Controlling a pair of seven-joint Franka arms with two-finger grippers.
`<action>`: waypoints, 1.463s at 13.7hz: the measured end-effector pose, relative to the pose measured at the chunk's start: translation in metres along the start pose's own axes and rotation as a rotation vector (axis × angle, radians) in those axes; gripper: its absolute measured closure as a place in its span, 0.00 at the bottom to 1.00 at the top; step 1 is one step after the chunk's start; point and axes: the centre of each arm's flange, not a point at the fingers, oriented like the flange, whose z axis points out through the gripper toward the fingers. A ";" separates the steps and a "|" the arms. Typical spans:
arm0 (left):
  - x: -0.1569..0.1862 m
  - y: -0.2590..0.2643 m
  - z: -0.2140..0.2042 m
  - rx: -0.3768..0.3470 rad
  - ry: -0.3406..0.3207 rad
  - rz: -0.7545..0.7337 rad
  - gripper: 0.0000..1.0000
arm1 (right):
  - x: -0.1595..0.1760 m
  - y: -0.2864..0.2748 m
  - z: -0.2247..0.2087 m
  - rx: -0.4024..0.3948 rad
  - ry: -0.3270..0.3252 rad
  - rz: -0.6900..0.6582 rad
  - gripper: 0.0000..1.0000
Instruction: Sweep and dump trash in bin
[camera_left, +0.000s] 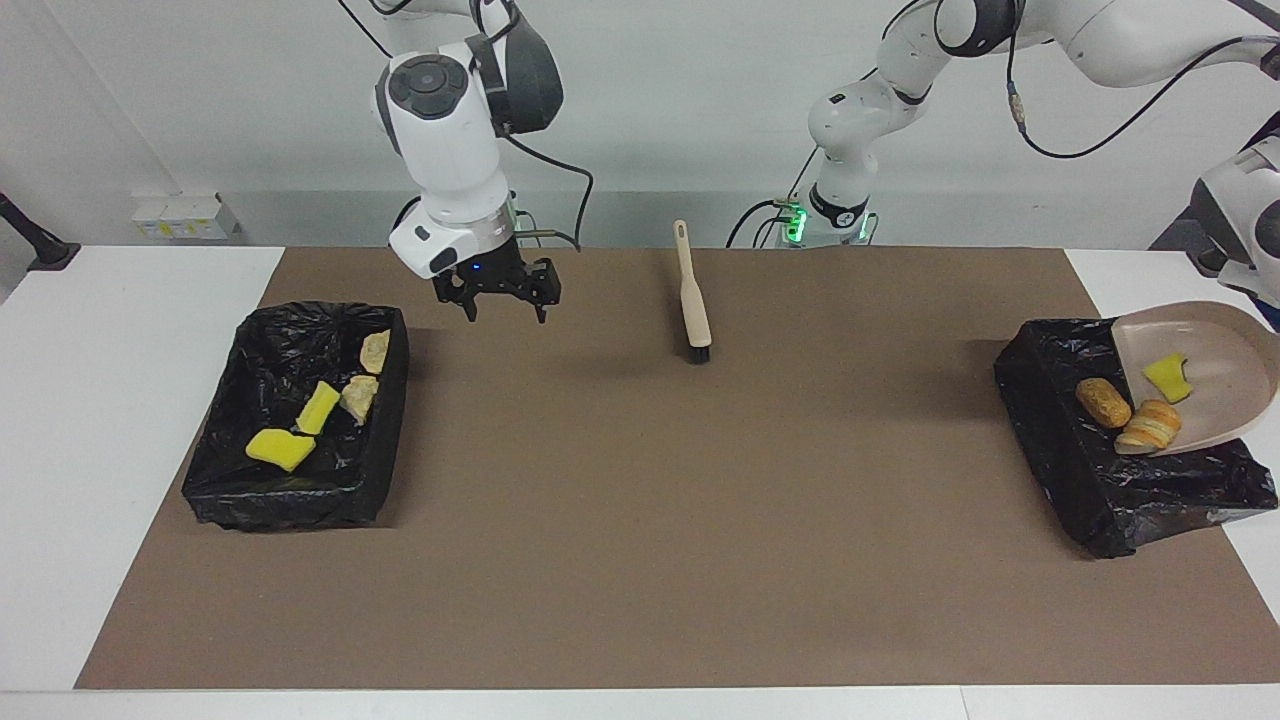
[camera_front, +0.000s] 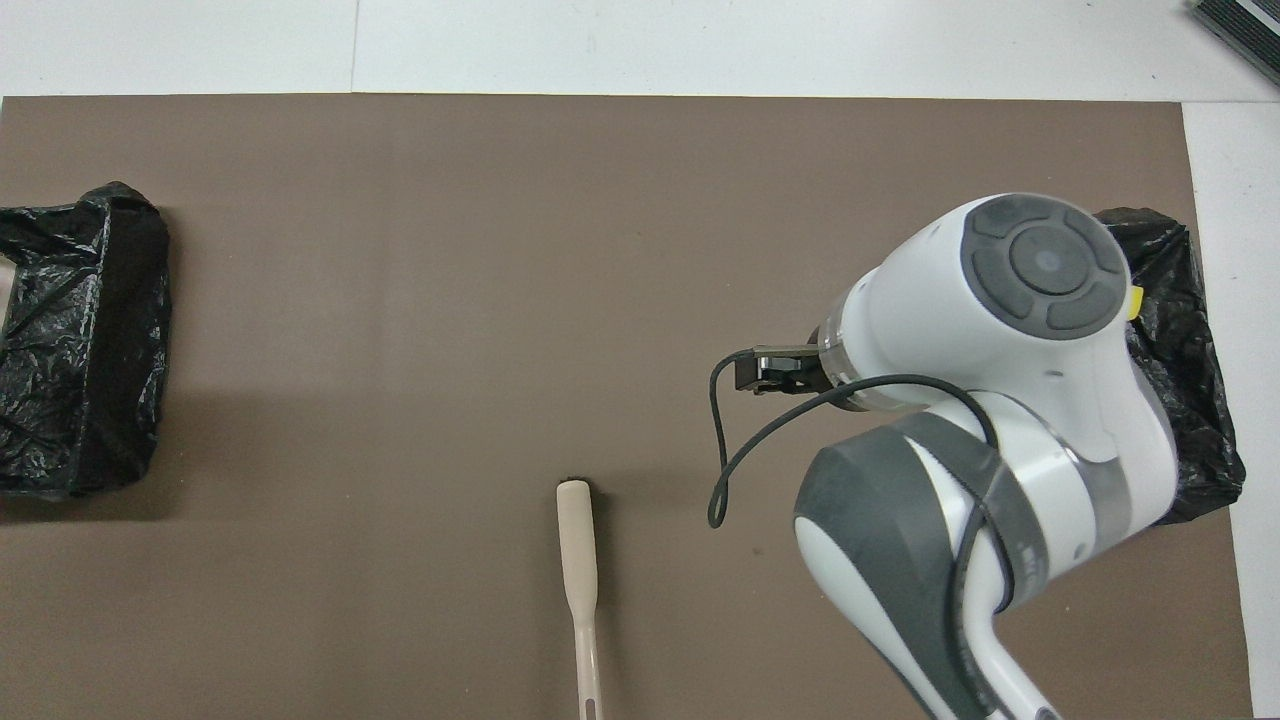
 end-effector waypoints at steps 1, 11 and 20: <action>0.000 0.001 -0.008 -0.001 -0.040 0.013 0.69 | 0.003 0.016 -0.010 -0.010 -0.006 -0.001 0.00; -0.026 0.020 -0.072 -0.058 -0.188 -0.125 0.69 | 0.005 0.088 -0.096 -0.090 0.028 0.064 0.00; -0.024 0.027 -0.114 -0.099 0.039 -0.393 0.69 | 0.017 0.177 -0.090 -0.078 0.001 0.076 0.00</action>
